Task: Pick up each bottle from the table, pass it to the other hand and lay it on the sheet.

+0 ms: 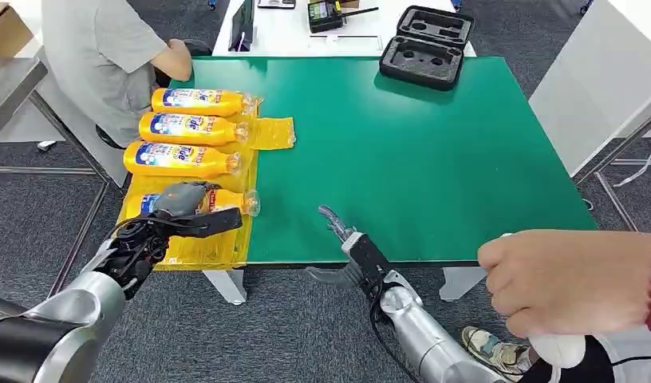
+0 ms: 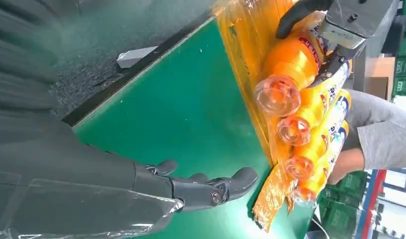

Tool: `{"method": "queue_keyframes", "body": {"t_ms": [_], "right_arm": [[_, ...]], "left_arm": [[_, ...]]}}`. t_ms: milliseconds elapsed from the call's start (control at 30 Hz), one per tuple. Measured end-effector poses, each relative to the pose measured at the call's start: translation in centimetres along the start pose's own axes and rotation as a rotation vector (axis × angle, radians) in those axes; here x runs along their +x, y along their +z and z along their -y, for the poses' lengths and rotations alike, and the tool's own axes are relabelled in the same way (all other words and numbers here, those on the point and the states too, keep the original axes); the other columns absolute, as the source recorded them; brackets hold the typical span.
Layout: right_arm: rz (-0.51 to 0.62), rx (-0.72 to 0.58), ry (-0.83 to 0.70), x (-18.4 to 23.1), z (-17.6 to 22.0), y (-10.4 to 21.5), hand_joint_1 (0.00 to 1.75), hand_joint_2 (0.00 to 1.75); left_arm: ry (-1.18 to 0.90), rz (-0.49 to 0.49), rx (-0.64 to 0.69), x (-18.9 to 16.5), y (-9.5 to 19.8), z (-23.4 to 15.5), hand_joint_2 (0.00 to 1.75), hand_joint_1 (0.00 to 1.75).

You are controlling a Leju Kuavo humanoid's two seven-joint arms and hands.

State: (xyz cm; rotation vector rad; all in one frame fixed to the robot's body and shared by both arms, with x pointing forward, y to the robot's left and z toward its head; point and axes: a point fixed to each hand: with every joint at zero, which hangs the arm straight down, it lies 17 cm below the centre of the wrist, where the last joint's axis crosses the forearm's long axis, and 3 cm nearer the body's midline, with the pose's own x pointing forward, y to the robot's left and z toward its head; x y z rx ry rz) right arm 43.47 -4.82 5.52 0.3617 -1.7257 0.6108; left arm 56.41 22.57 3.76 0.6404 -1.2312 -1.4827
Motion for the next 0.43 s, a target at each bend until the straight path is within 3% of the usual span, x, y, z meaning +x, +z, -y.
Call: {"method": "queue_keyframes", "body": {"t_ms": [167,200,233,267,333,367,433], "right_arm": [[-0.004,0.001,-0.003,-0.1,0.0,0.0,0.00,1.75],[-0.005,0.000,-0.003,-0.1,0.0,0.0,0.00,1.75],[-0.006,-0.001,-0.003,-0.2,0.0,0.0,0.00,1.75],[-0.006,-0.001,-0.003,-0.2,0.0,0.0,0.00,1.75],[-0.008,-0.005,0.000,-0.3,0.1,0.1,0.00,1.75],[-0.009,-0.008,0.000,-0.3,0.1,0.1,0.00,1.75],[-0.013,-0.014,0.001,-0.5,0.4,0.2,0.00,1.75]], "left_arm": [[-0.019,-0.057,-0.028,-1.2,0.2,0.7,1.75,1.75],[-0.016,-0.064,-0.029,-1.3,0.3,0.8,1.75,1.66],[-0.013,-0.072,-0.031,-1.5,0.3,1.0,1.75,1.34],[-0.009,-0.079,-0.032,-1.6,0.4,1.1,1.75,1.27],[-0.010,-0.091,-0.026,-2.0,0.5,1.1,1.75,0.14],[-0.012,-0.095,-0.023,-2.2,0.5,1.1,1.75,0.03],[-0.017,-0.098,-0.022,-2.3,0.6,1.3,1.75,0.00]]}}
